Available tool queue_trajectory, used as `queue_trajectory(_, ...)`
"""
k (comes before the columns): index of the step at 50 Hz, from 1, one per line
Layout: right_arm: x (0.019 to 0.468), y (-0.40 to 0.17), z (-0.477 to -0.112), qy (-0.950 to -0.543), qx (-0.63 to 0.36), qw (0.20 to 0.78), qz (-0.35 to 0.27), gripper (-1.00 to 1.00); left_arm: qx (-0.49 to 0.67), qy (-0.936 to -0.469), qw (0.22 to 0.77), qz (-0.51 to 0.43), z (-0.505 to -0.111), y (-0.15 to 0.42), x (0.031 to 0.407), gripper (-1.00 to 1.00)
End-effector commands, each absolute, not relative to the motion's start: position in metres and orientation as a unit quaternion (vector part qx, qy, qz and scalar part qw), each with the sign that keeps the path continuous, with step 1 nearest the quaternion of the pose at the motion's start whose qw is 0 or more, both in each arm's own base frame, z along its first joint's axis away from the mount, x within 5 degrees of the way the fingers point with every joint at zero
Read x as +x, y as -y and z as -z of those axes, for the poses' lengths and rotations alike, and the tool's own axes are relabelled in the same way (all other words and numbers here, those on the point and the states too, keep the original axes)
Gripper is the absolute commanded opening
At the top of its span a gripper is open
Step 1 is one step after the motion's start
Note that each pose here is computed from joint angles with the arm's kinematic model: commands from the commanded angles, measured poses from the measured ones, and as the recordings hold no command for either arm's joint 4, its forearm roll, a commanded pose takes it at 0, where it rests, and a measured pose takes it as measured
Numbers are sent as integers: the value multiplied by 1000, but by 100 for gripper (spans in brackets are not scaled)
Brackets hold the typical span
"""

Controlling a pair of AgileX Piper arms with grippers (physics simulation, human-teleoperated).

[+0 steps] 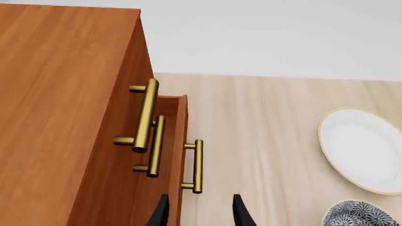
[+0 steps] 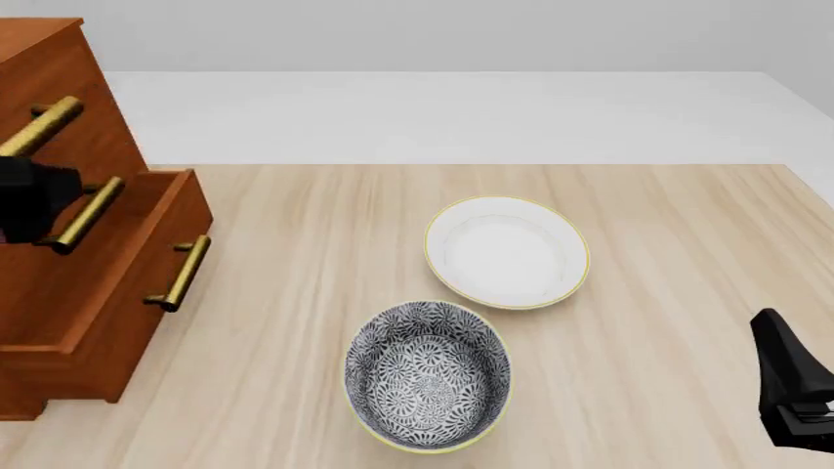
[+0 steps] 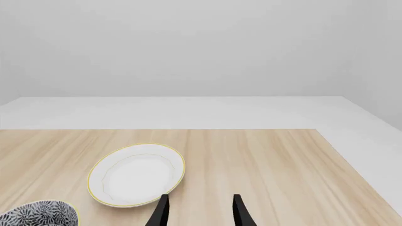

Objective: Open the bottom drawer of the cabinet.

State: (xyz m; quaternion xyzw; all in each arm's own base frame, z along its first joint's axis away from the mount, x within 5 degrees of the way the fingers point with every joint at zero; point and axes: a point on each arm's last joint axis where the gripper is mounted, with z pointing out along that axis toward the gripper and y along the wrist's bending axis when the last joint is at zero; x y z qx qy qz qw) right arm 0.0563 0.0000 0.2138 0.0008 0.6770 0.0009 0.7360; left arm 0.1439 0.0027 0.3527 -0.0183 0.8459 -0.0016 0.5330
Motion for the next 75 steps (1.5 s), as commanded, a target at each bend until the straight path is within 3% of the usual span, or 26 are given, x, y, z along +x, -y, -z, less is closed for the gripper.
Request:
queue_trajectory(1, 56, 0, -214, -677, 1, 736, -1, 100, -37, -849, 526, -2, -338, -7, 143, 100)
queue_trajectory(75, 56, 0, -214, -677, 1, 736, -1, 100, -71, -880, 470, -24, -251, -25, 187, 100)
